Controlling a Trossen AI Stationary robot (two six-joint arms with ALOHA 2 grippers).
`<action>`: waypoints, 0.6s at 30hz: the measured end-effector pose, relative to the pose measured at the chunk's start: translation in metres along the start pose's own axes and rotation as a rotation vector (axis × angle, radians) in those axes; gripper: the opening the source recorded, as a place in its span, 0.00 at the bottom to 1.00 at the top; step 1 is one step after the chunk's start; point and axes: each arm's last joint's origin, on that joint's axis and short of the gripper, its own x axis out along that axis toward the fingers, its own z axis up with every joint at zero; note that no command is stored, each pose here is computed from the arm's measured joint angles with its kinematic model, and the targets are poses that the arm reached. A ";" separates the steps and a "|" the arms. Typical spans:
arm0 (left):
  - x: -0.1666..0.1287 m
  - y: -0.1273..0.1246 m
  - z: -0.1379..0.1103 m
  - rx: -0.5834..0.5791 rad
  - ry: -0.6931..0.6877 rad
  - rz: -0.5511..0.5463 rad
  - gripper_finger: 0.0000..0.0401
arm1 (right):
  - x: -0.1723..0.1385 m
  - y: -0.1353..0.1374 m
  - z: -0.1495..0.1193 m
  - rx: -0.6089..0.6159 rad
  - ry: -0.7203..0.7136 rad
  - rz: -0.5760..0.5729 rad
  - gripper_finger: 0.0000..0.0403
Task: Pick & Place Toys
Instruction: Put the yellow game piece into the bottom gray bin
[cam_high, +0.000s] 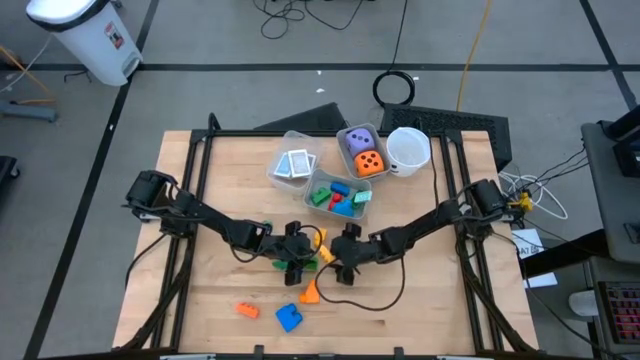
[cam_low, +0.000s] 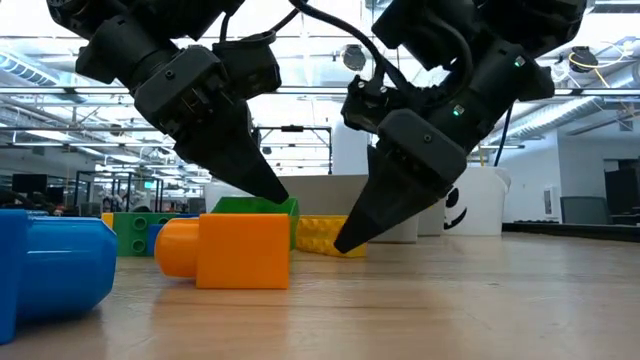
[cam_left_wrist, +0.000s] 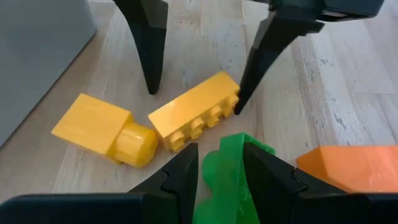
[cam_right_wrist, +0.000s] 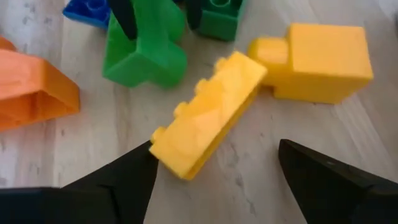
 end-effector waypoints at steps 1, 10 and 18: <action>0.000 0.000 0.000 0.000 0.001 0.000 0.33 | 0.000 -0.001 -0.001 -0.002 0.010 -0.004 0.75; 0.000 0.000 0.000 0.000 0.002 0.000 0.33 | 0.001 -0.002 0.002 0.004 -0.015 0.002 0.65; 0.000 0.000 0.000 0.000 0.000 0.000 0.33 | 0.001 0.000 0.007 0.019 -0.063 0.010 0.61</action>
